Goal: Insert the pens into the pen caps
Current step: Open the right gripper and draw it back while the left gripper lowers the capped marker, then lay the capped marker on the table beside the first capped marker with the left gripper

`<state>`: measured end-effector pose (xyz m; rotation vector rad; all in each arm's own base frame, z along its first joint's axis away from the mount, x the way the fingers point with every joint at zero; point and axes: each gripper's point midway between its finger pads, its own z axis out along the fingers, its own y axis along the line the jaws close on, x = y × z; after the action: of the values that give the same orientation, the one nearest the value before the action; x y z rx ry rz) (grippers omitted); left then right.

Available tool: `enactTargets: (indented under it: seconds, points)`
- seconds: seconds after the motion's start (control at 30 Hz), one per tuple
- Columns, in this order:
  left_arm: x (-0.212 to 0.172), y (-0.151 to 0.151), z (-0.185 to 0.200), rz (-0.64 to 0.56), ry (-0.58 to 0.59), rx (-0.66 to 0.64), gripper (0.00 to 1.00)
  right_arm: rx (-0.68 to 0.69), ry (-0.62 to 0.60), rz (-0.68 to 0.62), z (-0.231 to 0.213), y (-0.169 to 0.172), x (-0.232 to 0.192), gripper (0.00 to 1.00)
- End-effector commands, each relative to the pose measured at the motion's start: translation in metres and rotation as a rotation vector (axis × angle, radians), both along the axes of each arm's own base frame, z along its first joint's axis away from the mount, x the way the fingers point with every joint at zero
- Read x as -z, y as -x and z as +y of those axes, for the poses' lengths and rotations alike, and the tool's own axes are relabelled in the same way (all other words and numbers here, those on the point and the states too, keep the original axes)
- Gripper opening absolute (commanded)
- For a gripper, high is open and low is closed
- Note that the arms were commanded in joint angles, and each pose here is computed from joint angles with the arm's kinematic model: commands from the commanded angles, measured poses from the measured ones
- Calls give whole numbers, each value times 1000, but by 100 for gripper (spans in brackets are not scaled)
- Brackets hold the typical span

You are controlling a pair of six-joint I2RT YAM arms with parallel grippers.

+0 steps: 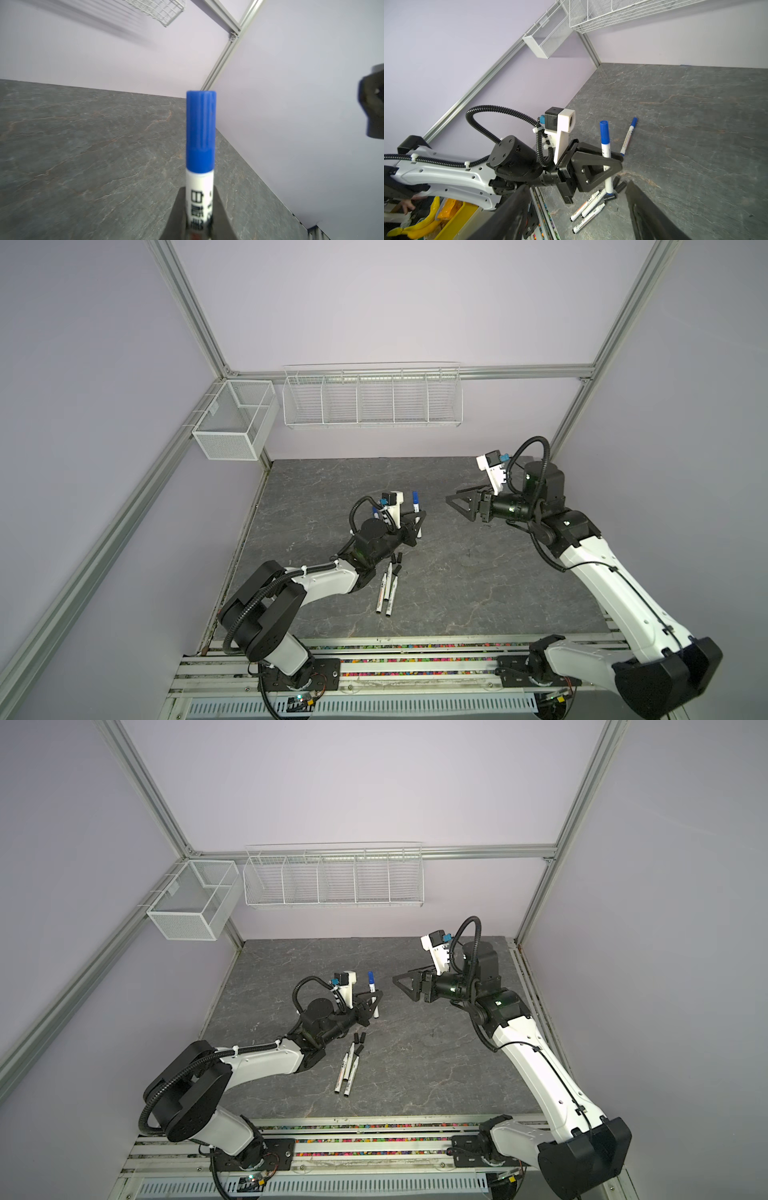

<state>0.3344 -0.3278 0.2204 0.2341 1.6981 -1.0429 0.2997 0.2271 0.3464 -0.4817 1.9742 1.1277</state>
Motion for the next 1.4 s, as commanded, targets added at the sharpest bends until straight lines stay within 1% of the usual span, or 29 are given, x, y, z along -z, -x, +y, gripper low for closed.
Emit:
enactTargets:
  seconds: [0.0,0.03,0.1,0.17,0.23,0.3,0.4,0.5,0.57,0.7,0.87,0.9,0.93,1.0,1.1,1.27,1.37]
  points:
    - [14,-31,53,128,120,-214,0,62,34,55,-8,-10,21,76]
    - [22,-35,68,159,129,-261,0,66,44,69,-9,-11,25,76]
    - [43,-42,96,248,88,-350,0,75,57,90,-10,-13,31,76]
    - [69,-43,116,365,-6,-418,0,80,66,98,-11,-14,35,75]
    - [94,-41,133,461,-136,-490,0,88,74,104,-12,-16,38,75]
    - [111,-39,148,537,-209,-562,0,85,79,106,-11,-16,40,75]
    - [128,-41,153,566,-294,-571,0,84,81,114,-11,-17,42,75]
    - [146,-49,159,631,-332,-604,0,83,84,121,-10,-17,44,74]
    - [153,-56,159,649,-343,-604,1,82,87,119,-10,-16,44,74]
    - [161,-70,152,654,-390,-585,7,88,100,118,-14,-14,46,74]
    - [182,-77,150,718,-445,-570,15,98,119,113,-17,-11,47,74]
    - [184,-77,150,732,-458,-565,20,98,121,114,-18,-11,48,74]
    - [187,-77,149,744,-469,-560,27,96,123,114,-18,-10,48,74]
    - [189,-78,147,755,-478,-550,35,92,127,116,-17,-9,49,74]
    - [187,-79,146,752,-477,-543,42,92,131,118,-18,-9,51,73]
    - [175,-81,147,734,-459,-544,45,88,131,128,-17,-9,53,73]
    - [167,-83,138,728,-406,-485,45,80,128,132,-16,-9,53,73]
